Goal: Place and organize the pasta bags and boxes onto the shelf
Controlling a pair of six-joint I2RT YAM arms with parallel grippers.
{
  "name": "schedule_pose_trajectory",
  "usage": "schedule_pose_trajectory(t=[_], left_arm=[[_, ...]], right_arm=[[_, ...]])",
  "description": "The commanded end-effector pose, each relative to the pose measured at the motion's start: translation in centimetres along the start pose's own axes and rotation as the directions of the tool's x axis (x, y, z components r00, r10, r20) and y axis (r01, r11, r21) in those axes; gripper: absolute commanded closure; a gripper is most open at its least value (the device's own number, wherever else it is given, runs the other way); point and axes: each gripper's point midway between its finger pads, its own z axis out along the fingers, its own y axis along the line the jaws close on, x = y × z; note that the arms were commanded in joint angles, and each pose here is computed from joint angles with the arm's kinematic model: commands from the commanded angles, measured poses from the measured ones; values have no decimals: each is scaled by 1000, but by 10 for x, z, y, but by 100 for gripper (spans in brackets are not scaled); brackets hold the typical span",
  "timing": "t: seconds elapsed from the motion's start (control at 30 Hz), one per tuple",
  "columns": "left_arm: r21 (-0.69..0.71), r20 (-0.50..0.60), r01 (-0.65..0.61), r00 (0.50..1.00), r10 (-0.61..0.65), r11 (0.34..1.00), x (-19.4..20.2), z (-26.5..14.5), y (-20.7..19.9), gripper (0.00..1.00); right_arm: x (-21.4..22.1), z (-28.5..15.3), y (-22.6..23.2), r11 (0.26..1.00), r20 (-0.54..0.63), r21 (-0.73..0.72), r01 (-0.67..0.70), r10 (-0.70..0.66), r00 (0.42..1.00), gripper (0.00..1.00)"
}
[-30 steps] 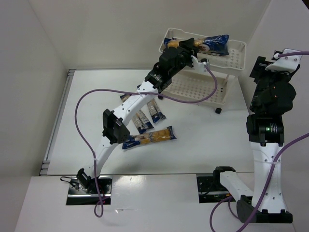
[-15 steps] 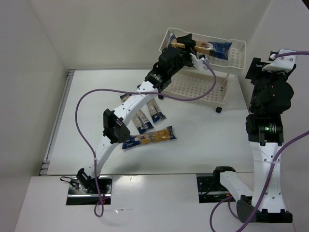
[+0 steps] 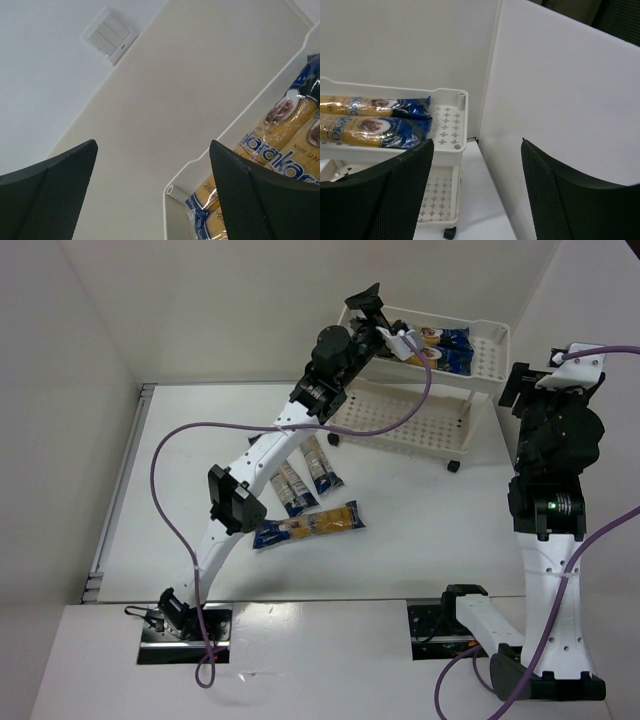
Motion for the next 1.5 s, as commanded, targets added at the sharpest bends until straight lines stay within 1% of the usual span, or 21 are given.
schedule_pose_trajectory(t=[0.0, 0.13, 0.23, 0.3, 0.33, 0.4, 0.43, 0.47, 0.57, 0.6, 0.63, 0.67, 0.7, 0.73, 0.83, 0.9, 0.97, 1.07, 1.2, 1.33, 1.47], left_arm=[[-209, 143, 121, 985, -92, 970, -68, -20, 99, 0], [-364, 179, 241, 966, -187, 900, -103, -57, 180, 0], [-500, 128, 352, 934, -334, 792, -90, -91, 230, 0], [-557, 85, 395, 902, -423, 730, -64, -111, 256, 0], [-567, 21, 430, 860, -509, 703, -40, -117, 249, 0], [-600, -85, 389, 838, -540, 699, -13, -147, 264, 0], [-633, -82, 378, 835, -544, 675, -24, -176, 288, 0], [-595, -250, 322, 797, -551, 736, 28, -178, 239, 0], [-585, -355, 277, 758, -548, 762, 49, -238, 222, 0], [-532, -499, 253, 677, -541, 808, 94, -264, 170, 0], [-531, -507, 270, 658, -557, 803, 91, -288, 167, 0], [-522, -545, 284, 615, -570, 805, 104, -306, 150, 0], [-528, -583, 313, 543, -605, 790, 120, -327, 128, 0], [-540, -638, 298, 466, -613, 787, 147, -366, 110, 0], [-613, -651, 318, 315, -690, 723, 179, -430, 93, 0], [-652, -642, 375, 187, -743, 658, 195, -465, 69, 0], [-720, -583, 372, 135, -801, 586, 200, -488, 72, 0], [-741, -548, 409, 90, -832, 533, 198, -506, 61, 0], [-764, -529, 393, 75, -845, 513, 199, -520, 59, 0], [-785, -505, 363, 94, -858, 502, 197, -530, 71, 0], [-797, -491, 357, 89, -867, 487, 199, -534, 73, 0]], right_arm=[[0, -1, 9, 998, -1, -52, -18, 18, 1000, 23], [-5, -1, 41, 973, 4, -231, -13, 14, 1000, 16], [-8, 2, 66, 930, -7, -368, 8, -11, 1000, 11], [-14, 0, 101, 854, 15, -519, 46, -45, 999, 9], [-5, -2, 114, 817, -13, -574, 53, -74, 997, 7], [4, 0, 151, 730, -28, -680, 65, -115, 993, 7], [20, -5, 166, 690, -73, -722, 61, -163, 984, 7], [26, -8, 181, 648, -72, -758, 75, -198, 977, 7], [72, -42, 245, 453, -42, -881, 134, -356, 933, 6], [86, -53, 257, 416, -21, -894, 169, -414, 910, 6], [108, -92, 294, 258, 58, -945, 203, -476, 877, 5], [123, -113, 307, 183, 82, -962, 203, -514, 854, 5], [136, -133, 322, 118, 101, -975, 191, -529, 842, 5], [163, -169, 342, -8, 139, -986, 164, -569, 811, 5], [213, -219, 364, -186, 146, -982, 37, -616, 774, 5], [233, -233, 378, -234, 148, -972, 0, -615, 775, 5], [268, -256, 387, -320, 203, -947, -18, -642, 739, 6], [294, -269, 396, -356, 233, -934, -23, -657, 717, 6], [347, -283, 407, -392, 249, -916, -86, -723, 644, 6], [387, -285, 416, -371, 237, -920, -127, -784, 573, 12], [404, -287, 419, -347, 242, -933, -98, -804, 544, 17]])
